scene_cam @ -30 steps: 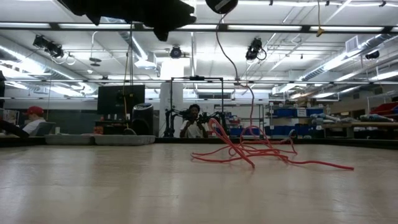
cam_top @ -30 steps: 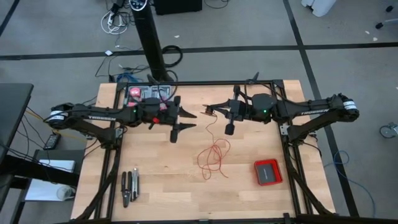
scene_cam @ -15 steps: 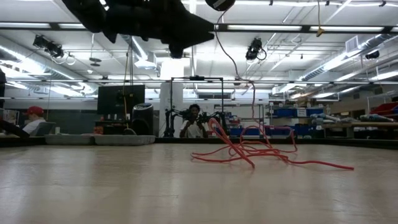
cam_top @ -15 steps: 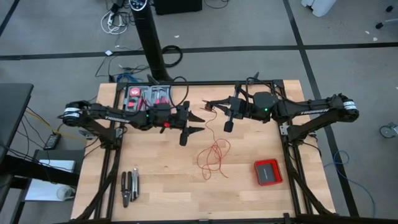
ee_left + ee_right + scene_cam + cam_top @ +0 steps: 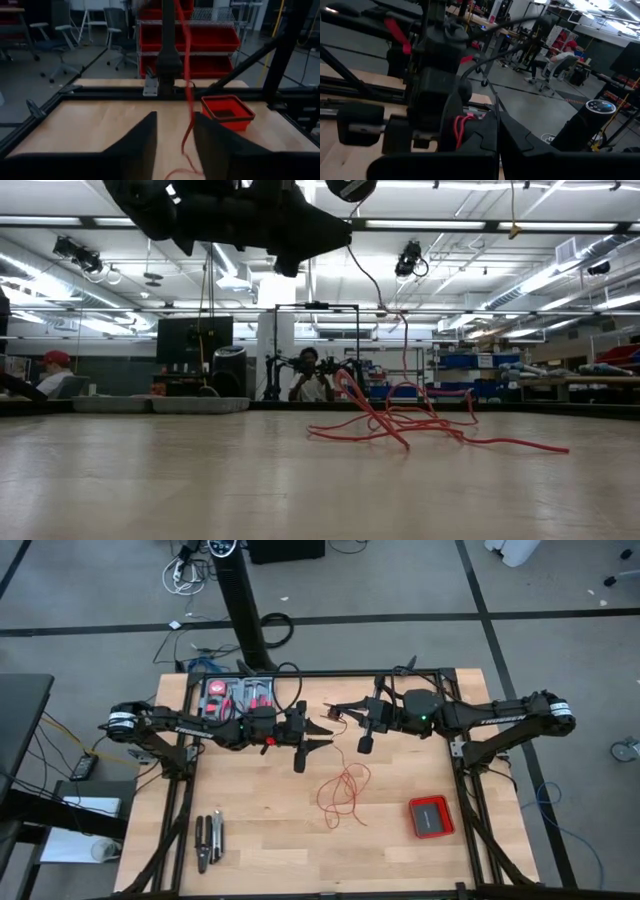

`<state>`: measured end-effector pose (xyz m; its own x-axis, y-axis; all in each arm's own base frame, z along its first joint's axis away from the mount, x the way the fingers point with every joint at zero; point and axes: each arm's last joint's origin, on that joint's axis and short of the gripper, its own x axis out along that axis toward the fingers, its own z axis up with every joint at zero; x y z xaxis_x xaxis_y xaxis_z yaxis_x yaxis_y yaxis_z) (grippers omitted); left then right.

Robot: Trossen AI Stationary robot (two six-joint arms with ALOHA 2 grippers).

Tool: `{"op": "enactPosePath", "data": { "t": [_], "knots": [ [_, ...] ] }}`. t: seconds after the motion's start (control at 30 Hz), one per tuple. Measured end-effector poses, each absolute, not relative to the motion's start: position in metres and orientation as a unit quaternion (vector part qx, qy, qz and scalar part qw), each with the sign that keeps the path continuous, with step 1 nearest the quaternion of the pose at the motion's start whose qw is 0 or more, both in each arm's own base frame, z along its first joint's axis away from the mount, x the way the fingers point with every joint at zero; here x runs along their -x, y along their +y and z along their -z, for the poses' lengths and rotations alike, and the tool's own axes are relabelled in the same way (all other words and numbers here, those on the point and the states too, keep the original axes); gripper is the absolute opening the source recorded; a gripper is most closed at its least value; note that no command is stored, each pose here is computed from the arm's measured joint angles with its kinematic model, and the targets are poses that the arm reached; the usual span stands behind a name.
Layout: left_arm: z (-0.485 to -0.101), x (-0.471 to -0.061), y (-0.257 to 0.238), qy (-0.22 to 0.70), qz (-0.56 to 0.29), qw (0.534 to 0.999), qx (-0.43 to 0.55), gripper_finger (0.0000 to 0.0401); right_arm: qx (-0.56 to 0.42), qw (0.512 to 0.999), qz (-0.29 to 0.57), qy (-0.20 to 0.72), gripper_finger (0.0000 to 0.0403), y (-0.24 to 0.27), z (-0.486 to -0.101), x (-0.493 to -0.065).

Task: Coil cords
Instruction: Coil the red wire onto the spool

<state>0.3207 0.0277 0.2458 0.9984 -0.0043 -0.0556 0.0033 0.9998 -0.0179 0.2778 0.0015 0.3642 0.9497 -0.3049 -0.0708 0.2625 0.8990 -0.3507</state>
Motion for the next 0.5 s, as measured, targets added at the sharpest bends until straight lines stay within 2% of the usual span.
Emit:
{"op": "enactPosePath", "data": {
  "t": [0.17,0.33,0.5],
  "knots": [
    [-0.245,-0.321,0.028,0.030,-0.010,0.999,0.007,0.0018,0.173,0.972,0.145,0.071,0.0000,0.002,-0.358,-0.285],
    [-0.240,-0.320,0.031,0.059,-0.033,0.998,-0.001,0.0004,0.176,0.971,0.151,0.067,0.0000,0.003,-0.359,-0.284],
    [-0.237,-0.318,0.039,0.080,-0.100,0.992,-0.022,0.0002,0.173,0.971,0.149,0.069,0.0000,0.003,-0.359,-0.284]
  ]
}}
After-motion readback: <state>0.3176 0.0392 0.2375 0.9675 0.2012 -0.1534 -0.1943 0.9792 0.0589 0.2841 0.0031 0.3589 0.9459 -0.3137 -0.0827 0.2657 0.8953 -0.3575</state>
